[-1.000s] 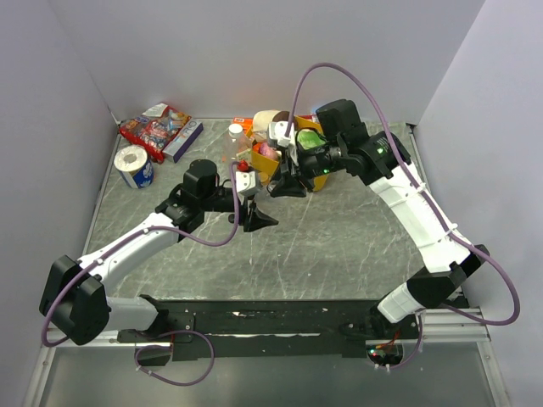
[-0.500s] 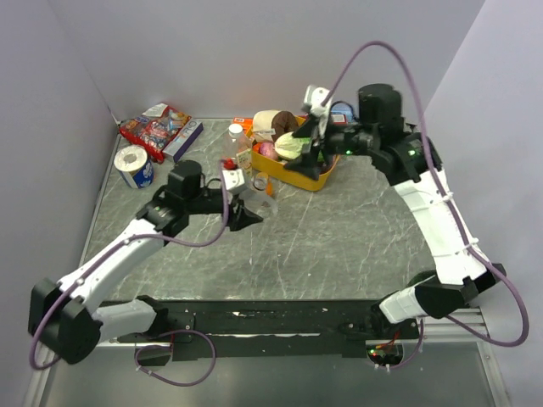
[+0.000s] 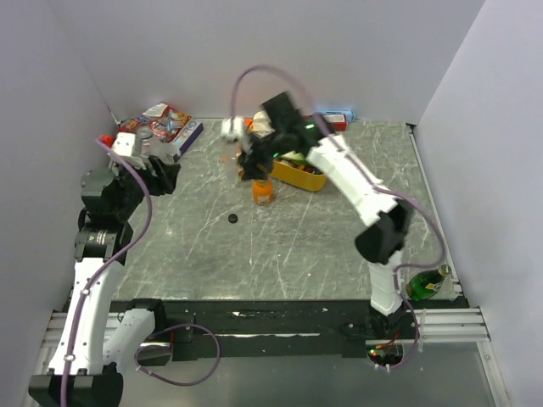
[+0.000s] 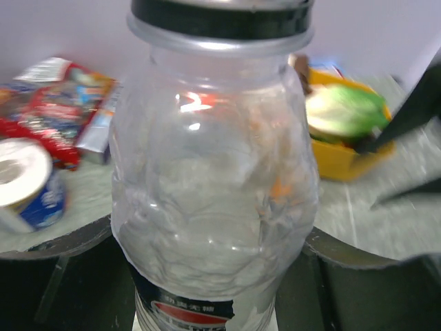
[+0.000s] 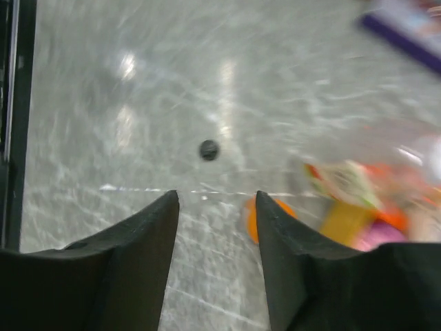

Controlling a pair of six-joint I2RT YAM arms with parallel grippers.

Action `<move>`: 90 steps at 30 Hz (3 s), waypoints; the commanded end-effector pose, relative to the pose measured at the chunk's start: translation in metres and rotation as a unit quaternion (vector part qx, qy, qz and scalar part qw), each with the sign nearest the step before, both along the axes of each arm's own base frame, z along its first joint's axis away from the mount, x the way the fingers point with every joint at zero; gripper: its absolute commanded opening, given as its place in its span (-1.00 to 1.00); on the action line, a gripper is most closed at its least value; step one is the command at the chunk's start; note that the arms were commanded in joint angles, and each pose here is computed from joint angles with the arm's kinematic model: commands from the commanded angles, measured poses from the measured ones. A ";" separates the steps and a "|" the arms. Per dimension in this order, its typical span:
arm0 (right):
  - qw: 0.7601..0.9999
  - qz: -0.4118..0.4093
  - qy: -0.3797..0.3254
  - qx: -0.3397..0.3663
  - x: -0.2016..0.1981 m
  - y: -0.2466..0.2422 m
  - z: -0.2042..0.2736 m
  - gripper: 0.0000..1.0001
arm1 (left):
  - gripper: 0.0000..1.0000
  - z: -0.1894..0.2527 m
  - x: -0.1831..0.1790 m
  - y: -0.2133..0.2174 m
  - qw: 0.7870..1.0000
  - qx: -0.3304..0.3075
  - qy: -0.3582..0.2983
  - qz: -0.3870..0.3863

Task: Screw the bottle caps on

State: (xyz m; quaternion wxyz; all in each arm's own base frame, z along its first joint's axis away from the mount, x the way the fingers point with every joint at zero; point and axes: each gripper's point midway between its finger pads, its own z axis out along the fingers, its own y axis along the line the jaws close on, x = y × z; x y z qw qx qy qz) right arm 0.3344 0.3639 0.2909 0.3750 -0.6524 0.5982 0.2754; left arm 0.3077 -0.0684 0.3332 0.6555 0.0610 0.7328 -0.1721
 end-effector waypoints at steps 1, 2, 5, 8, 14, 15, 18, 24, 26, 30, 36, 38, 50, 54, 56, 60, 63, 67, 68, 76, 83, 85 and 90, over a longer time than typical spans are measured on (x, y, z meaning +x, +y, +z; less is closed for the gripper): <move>0.994 0.080 -0.001 -0.077 -0.021 0.017 -0.050 0.03 | -0.98 0.043 -0.011 0.036 0.994 -0.042 -0.055 0.090; 0.993 0.078 0.005 -0.084 -0.018 0.020 -0.059 0.02 | -0.98 0.043 -0.013 0.040 0.993 -0.042 -0.055 0.097; 0.993 0.040 0.034 -0.102 -0.002 0.036 -0.094 0.01 | -0.98 0.040 -0.024 0.039 0.993 -0.046 -0.058 0.095; 0.992 -0.052 0.060 -0.102 0.026 0.049 -0.120 0.03 | -0.98 0.032 -0.035 0.037 0.993 -0.053 -0.053 0.088; 0.968 -0.163 0.153 -0.117 0.031 0.058 -0.169 0.09 | -0.98 0.016 -0.044 0.034 0.994 -0.060 -0.036 0.080; 0.966 -0.167 0.160 -0.119 0.029 0.060 -0.173 0.11 | -0.98 0.016 -0.045 0.033 0.994 -0.060 -0.036 0.079; 0.962 -0.167 0.166 -0.137 0.020 0.063 -0.188 0.24 | -0.98 0.014 -0.048 0.031 0.995 -0.057 -0.040 0.073; 0.962 -0.161 0.144 -0.165 0.013 0.073 -0.211 0.27 | -0.98 0.010 -0.049 0.030 0.995 -0.057 -0.037 0.071; 0.960 -0.168 0.136 -0.180 0.015 0.071 -0.221 0.28 | -0.98 0.010 -0.050 0.032 0.995 -0.057 -0.037 0.074; 0.956 -0.170 0.128 -0.202 0.014 0.065 -0.235 0.28 | -0.98 0.009 -0.049 0.030 0.995 -0.058 -0.037 0.071; 0.951 -0.171 0.136 -0.217 0.011 0.061 -0.248 0.23 | -0.98 0.005 -0.048 0.027 0.995 -0.065 -0.031 0.063; 0.951 -0.173 0.135 -0.216 0.013 0.063 -0.250 0.22 | -0.98 0.003 -0.047 0.026 0.995 -0.067 -0.029 0.060; 0.949 -0.170 0.139 -0.227 0.012 0.061 -0.262 0.17 | -0.98 -0.005 -0.046 0.024 0.996 -0.073 -0.018 0.056; 0.949 -0.170 0.136 -0.228 0.014 0.062 -0.265 0.10 | -0.97 -0.007 -0.045 0.023 0.996 -0.073 -0.014 0.053; 0.949 -0.169 0.135 -0.229 0.014 0.062 -0.266 0.05 | -0.97 -0.008 -0.045 0.023 0.996 -0.073 -0.013 0.052; 0.949 -0.161 0.135 -0.233 0.012 0.060 -0.268 -0.07 | -0.98 -0.010 -0.045 0.023 0.996 -0.072 -0.011 0.051; 0.953 -0.151 0.126 -0.232 0.011 0.060 -0.264 -0.16 | -0.97 -0.013 -0.045 0.021 0.997 -0.069 -0.009 0.046; 0.961 -0.132 0.112 -0.215 0.004 0.055 -0.232 -0.26 | -0.97 -0.028 -0.047 0.010 0.999 -0.046 -0.003 0.005; 0.964 -0.123 0.105 -0.211 0.001 0.053 -0.223 -0.28 | -0.97 -0.032 -0.051 -0.001 0.999 -0.040 -0.003 -0.032; 0.994 0.004 0.045 -0.101 -0.084 -0.001 -0.103 -0.36 | -0.97 -0.081 -0.062 -0.048 0.967 0.048 -0.016 -0.251; 0.984 0.132 -0.111 -0.043 -0.145 -0.068 -0.031 -0.37 | -0.97 -0.111 -0.074 -0.102 0.885 0.121 -0.027 -0.449; 0.969 0.169 -0.175 -0.034 -0.156 -0.082 -0.010 -0.38 | -0.97 -0.123 -0.084 -0.120 0.846 0.142 -0.017 -0.513; 0.941 0.234 -0.241 -0.046 -0.178 -0.104 0.011 -0.38 | -0.97 -0.132 -0.095 -0.149 0.798 0.167 -0.030 -0.578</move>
